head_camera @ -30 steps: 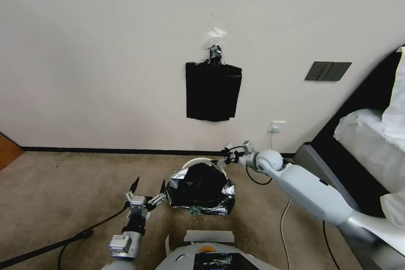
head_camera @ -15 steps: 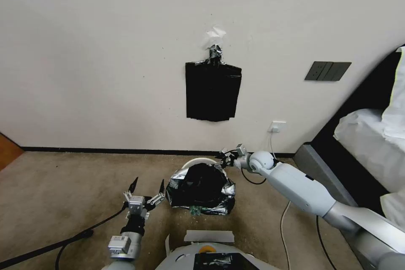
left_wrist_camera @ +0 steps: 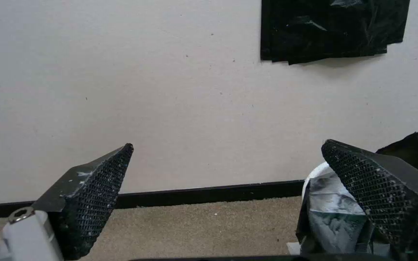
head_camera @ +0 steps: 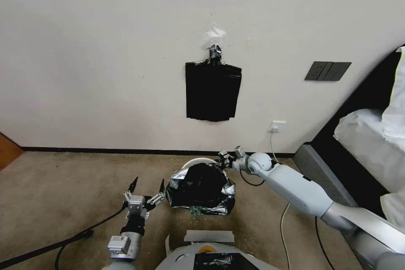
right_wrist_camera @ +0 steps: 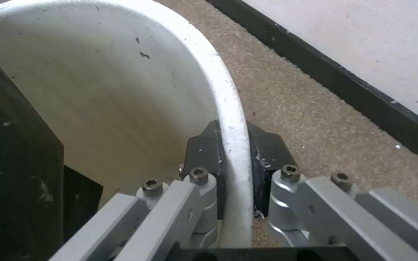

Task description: Place a trash bag onto the trash bin.

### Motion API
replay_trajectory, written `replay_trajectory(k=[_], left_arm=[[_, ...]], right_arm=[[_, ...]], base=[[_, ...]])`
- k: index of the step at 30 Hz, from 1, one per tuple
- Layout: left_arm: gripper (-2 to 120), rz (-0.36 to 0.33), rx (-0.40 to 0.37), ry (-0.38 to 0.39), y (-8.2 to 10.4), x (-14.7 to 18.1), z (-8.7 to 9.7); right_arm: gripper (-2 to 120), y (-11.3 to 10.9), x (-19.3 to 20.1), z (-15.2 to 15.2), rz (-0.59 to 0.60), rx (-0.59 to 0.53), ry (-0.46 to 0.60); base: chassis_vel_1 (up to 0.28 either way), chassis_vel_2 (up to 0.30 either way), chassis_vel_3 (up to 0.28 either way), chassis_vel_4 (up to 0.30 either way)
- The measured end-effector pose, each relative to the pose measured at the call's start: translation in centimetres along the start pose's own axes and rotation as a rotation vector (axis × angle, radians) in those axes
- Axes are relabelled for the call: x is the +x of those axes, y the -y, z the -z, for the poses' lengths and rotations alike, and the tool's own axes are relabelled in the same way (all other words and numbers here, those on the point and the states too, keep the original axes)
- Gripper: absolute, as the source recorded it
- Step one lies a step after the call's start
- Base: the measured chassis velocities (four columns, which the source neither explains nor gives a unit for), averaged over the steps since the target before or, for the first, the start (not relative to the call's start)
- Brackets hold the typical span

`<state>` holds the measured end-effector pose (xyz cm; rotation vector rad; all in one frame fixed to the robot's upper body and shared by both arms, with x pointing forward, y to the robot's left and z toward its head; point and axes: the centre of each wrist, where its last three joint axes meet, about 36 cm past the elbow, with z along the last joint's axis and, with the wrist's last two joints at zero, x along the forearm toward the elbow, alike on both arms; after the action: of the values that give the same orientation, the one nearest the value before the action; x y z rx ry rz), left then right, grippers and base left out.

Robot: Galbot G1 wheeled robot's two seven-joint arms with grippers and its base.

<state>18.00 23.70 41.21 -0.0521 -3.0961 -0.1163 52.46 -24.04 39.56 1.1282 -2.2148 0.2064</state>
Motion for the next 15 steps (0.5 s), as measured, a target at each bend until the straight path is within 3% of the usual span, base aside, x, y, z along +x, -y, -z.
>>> replay_trajectory(k=[9, 15], left_arm=[[100, 0.015, 0.024, 0.011, 0.0, -0.9, 0.7], [100, 0.003, 0.027, 0.023, 0.1, -1.4, 1.1]], right_arm=[[7, -2.4, 3.4, 0.4, -0.156, -0.120, 0.055], [7, -7.0, 4.8, 0.5, -0.321, -0.265, 0.125]], base=[[0.000, 0.000, 0.000, 0.000], [0.000, 0.000, 0.000, 0.000]])
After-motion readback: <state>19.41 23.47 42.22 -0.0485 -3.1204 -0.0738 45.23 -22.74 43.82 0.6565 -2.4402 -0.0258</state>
